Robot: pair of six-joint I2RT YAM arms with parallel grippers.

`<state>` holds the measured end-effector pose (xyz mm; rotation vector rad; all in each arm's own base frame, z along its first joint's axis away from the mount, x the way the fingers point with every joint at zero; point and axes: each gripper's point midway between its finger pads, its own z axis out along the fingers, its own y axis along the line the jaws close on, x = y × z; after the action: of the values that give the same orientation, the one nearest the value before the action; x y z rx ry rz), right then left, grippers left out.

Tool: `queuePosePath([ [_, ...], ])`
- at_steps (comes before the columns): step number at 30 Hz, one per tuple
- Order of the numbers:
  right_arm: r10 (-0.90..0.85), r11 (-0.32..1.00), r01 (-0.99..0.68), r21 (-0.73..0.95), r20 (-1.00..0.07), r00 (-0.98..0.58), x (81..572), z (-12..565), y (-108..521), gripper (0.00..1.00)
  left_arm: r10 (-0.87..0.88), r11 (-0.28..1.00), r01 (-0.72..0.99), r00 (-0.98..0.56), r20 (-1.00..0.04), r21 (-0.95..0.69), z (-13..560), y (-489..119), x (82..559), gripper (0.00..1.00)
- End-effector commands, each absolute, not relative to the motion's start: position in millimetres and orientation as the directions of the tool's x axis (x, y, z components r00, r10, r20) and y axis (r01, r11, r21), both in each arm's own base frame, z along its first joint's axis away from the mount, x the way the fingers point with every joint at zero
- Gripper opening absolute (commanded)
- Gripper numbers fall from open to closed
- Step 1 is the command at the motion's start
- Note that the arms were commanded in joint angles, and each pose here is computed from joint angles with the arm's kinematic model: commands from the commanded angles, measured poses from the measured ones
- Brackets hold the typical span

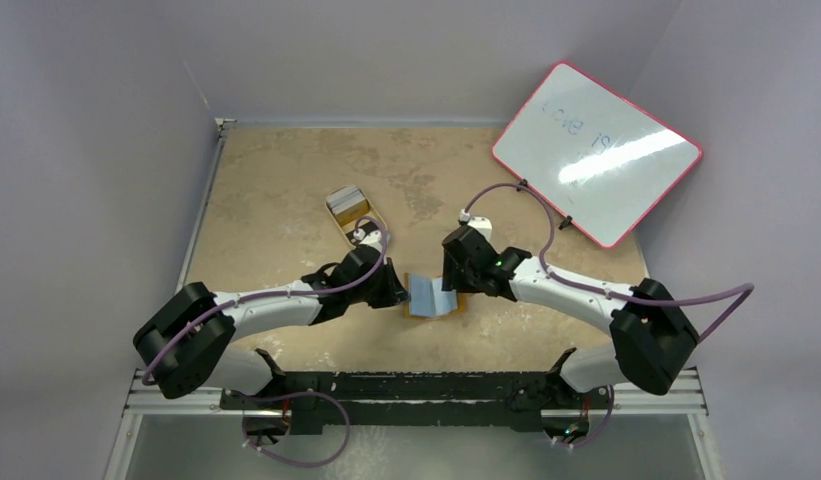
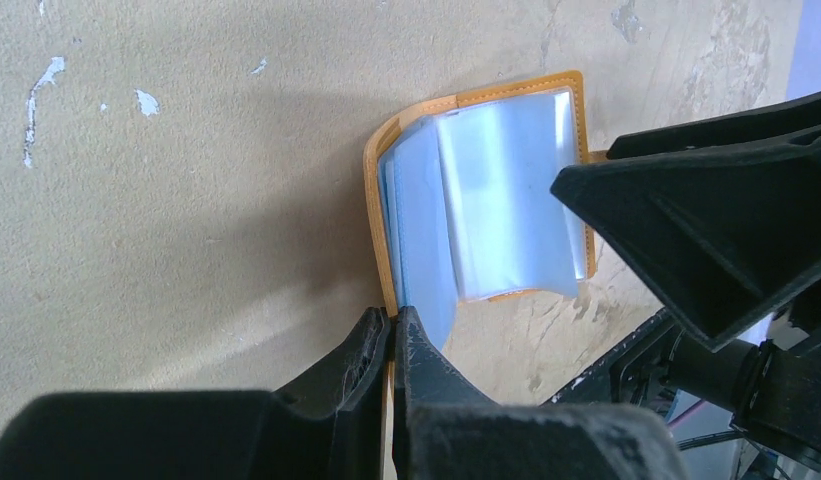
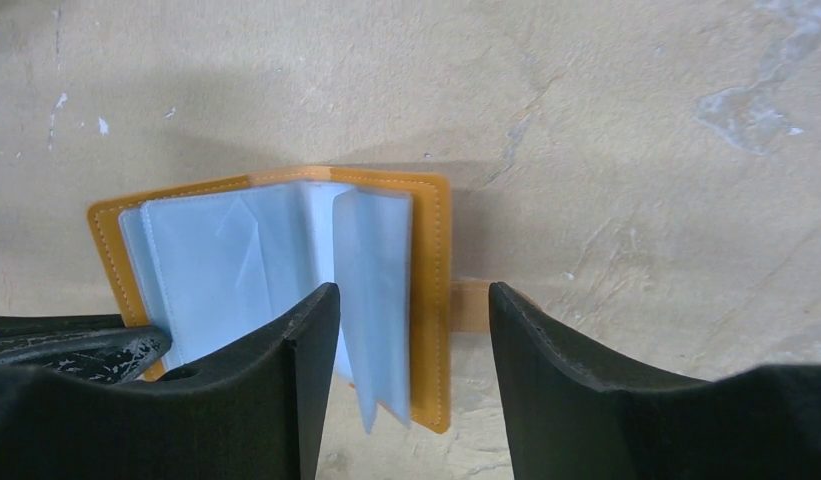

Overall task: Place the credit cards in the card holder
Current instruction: Open the card holder at the center of the board.

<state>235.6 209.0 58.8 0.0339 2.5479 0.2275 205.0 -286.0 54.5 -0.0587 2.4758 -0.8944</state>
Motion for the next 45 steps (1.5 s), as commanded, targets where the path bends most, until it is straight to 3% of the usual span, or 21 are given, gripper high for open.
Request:
queuePosePath([
  [1, 0.066, 0.996, 0.013, 0.094, -0.591, -0.804, 245, 79, 195, 0.57, -0.213, 0.771, 0.167, -0.841, -0.496, -0.615, 70, -290, 213, 0.0],
  [5, 0.088, 0.989, -0.007, 0.15, -0.614, -0.784, 247, 107, 205, 0.51, -0.217, 0.767, 0.167, -0.842, -0.495, -0.62, 72, -291, 213, 0.0],
  [10, 0.157, 0.895, -0.153, 0.42, -0.615, -0.773, 242, 143, 256, 0.41, -0.232, 0.745, 0.172, -0.839, -0.493, -0.644, 80, -296, 213, 0.0],
  [16, 0.19, 0.797, -0.213, 0.566, -0.569, -0.8, 236, 135, 293, 0.36, -0.241, 0.737, 0.172, -0.837, -0.492, -0.653, 84, -298, 213, 0.0],
  [23, 0.161, 0.859, -0.134, 0.494, -0.511, -0.845, 236, 86, 285, 0.37, -0.23, 0.761, 0.168, -0.834, -0.502, -0.627, 81, -293, 214, 0.0],
  [28, 0.159, 0.927, -0.052, 0.372, -0.514, -0.843, 236, 58, 257, 0.47, -0.238, 0.789, 0.136, -0.831, -0.503, -0.599, 71, -284, 214, 0.01],
  [36, 0.103, 0.935, -0.08, 0.347, -0.478, -0.872, 223, 32, 263, 0.58, -0.326, 0.769, 0.094, -0.793, -0.515, -0.632, 90, -277, 220, 0.2],
  [45, 0.077, 0.969, -0.052, 0.24, -0.496, -0.865, 224, 22, 258, 0.61, -0.296, 0.899, 0.063, -0.641, -0.708, -0.433, 157, -216, 257, 0.34],
])
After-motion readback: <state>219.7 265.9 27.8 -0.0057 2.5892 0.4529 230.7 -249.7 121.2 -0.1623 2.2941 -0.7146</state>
